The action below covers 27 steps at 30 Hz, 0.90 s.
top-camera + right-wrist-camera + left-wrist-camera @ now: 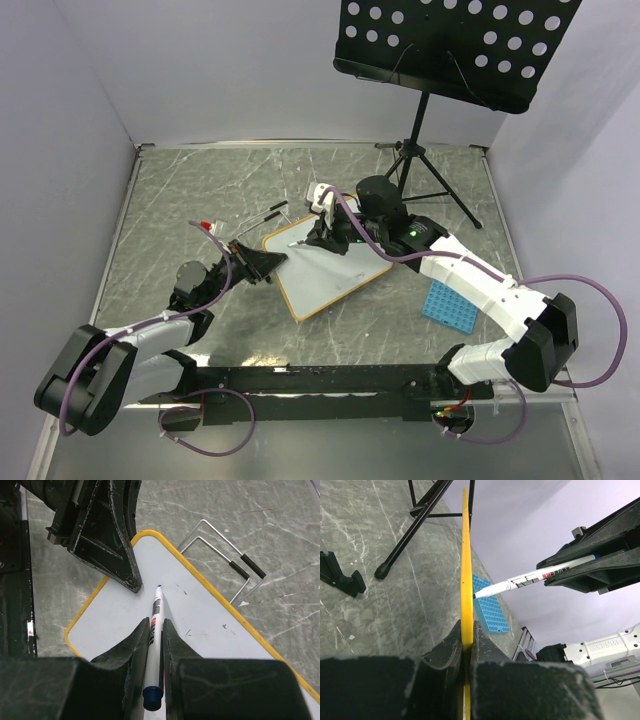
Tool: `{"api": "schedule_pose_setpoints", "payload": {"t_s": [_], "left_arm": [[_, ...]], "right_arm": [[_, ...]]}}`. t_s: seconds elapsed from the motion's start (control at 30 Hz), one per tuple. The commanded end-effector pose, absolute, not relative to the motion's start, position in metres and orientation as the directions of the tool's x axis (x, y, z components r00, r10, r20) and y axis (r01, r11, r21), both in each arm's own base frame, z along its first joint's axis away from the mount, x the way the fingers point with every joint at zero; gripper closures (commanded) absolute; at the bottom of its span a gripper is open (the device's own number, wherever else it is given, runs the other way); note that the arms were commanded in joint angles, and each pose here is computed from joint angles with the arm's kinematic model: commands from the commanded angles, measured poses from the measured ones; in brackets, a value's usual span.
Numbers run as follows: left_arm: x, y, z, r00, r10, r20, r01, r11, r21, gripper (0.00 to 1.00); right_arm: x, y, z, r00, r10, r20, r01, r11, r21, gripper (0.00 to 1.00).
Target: Write a sentence on the whiteboard
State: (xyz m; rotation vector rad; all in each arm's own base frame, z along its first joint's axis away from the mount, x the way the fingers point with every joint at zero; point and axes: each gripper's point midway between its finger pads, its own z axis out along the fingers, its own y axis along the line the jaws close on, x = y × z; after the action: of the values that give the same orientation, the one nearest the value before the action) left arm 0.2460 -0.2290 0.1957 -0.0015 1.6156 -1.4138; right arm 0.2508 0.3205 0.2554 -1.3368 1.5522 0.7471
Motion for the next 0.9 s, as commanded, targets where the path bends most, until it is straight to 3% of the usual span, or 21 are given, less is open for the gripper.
{"api": "schedule_pose_setpoints", "payload": {"t_s": [0.0,0.87], "left_arm": [[0.239,-0.230,0.249,-0.454,-0.613,-0.646,0.678,0.233,-0.697,0.99],[0.242,-0.224,0.253,-0.430,-0.638,-0.639,0.664,0.256,-0.703,0.99]], "right_arm": [[0.249,0.326,0.252,0.023,-0.395,-0.918,-0.970,0.213,-0.116,1.00],[0.227,0.313,0.228,0.006,-0.440,-0.898,-0.984,0.158,-0.083,1.00]]}}
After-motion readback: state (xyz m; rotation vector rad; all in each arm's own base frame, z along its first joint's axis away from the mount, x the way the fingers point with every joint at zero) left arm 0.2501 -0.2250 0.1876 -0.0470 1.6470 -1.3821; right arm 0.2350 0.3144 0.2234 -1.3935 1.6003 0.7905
